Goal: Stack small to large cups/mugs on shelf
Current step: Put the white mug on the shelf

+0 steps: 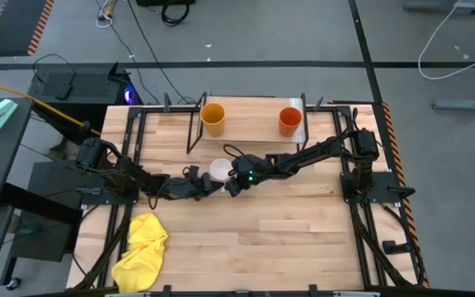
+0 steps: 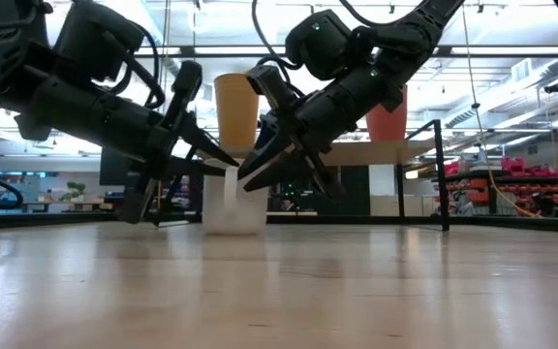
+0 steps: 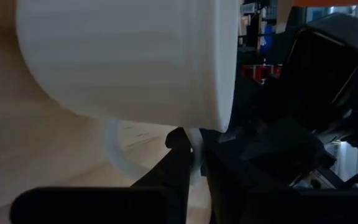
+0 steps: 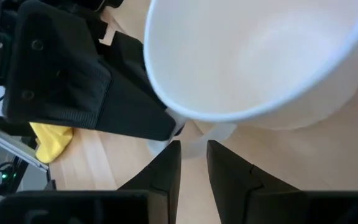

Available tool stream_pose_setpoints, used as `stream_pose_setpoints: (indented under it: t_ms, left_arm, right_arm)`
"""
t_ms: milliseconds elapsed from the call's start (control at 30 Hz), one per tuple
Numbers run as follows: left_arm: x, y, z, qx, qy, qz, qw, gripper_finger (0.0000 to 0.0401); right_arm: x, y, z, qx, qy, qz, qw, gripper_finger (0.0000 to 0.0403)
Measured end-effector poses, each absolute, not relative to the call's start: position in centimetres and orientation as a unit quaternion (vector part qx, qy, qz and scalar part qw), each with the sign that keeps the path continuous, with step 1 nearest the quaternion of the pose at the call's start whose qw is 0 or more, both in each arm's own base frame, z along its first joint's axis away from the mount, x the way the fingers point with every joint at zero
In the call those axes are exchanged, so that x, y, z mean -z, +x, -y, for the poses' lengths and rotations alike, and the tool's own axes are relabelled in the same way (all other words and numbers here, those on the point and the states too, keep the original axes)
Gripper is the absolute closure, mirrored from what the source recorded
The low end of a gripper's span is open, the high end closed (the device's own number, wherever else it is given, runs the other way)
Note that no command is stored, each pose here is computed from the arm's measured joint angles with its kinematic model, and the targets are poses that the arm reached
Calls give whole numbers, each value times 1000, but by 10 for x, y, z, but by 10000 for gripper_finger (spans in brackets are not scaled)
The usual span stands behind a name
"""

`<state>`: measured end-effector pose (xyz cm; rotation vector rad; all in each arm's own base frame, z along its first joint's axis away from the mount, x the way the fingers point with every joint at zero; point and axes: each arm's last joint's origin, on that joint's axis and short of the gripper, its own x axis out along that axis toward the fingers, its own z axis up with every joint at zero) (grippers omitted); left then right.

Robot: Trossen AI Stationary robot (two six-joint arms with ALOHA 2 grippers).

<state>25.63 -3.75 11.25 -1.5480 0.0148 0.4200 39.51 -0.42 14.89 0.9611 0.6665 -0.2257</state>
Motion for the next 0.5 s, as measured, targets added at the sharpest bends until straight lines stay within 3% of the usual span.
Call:
stream_pose_setpoints:
  t_ms: [500]
  left_arm:
    - [-113,259,39,-180,-695,-22,696,363]
  right_arm:
    - [-148,395,4,108,452,-317,827,317]
